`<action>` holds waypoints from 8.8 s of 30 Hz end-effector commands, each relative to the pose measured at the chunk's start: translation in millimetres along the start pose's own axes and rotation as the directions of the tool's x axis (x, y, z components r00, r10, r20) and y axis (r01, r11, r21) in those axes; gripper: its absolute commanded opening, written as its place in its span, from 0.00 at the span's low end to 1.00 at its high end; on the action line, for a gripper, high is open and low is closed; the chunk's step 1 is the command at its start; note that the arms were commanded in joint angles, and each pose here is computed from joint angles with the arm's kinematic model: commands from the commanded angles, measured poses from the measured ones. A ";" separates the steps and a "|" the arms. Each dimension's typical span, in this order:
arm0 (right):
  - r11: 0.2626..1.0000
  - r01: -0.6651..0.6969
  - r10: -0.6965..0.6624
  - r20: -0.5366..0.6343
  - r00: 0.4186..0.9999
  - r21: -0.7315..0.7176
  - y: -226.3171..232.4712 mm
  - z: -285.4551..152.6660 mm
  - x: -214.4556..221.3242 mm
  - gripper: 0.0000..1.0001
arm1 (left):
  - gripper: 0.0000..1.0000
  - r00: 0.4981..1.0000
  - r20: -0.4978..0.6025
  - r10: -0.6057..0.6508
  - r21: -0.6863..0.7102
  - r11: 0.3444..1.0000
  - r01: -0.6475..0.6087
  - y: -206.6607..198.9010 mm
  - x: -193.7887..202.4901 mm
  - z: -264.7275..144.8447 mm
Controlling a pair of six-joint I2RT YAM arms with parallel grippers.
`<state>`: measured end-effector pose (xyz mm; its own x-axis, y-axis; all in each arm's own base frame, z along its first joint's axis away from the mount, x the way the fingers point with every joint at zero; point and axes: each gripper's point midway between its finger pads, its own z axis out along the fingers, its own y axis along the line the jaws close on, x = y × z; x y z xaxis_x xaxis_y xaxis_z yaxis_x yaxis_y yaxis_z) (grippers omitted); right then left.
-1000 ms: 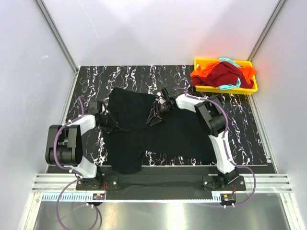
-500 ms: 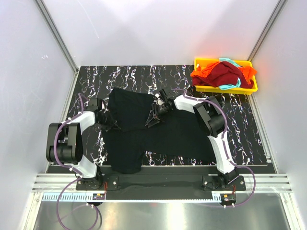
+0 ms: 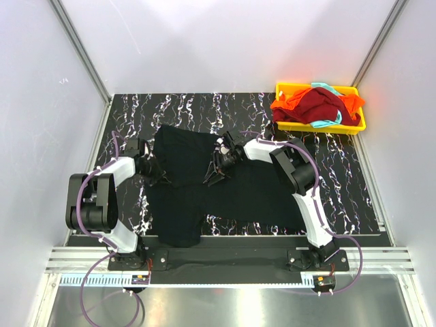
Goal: Fold and stack the t-shirts
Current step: Fold the tshirt
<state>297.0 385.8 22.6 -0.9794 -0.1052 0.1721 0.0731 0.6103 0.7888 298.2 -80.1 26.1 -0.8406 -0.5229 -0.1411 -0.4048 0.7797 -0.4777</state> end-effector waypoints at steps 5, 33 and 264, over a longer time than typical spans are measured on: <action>1.000 -0.011 0.011 0.012 1.000 0.007 -5.2 7.2 -4.9 0.39 | 0.01 0.999 0.033 0.027 0.028 0.999 -0.028 -10.5 -14.4 -5.2; 1.000 -0.004 0.004 -0.002 1.000 0.029 0.4 -8.4 12.0 0.02 | 0.03 0.998 0.059 -0.019 -0.024 1.000 0.020 1.9 0.4 -24.1; 0.563 -0.742 0.331 0.724 0.605 0.363 -207.1 -309.9 99.0 0.00 | 0.00 0.865 0.491 0.105 -0.004 0.993 -0.119 -88.9 -82.3 -165.3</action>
<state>230.6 14.4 57.1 -0.6486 0.7606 -0.0274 0.7520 0.6460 0.1314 311.9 -50.1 191.9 -0.6364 -0.5788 -0.5099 -0.3814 0.8107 -0.4442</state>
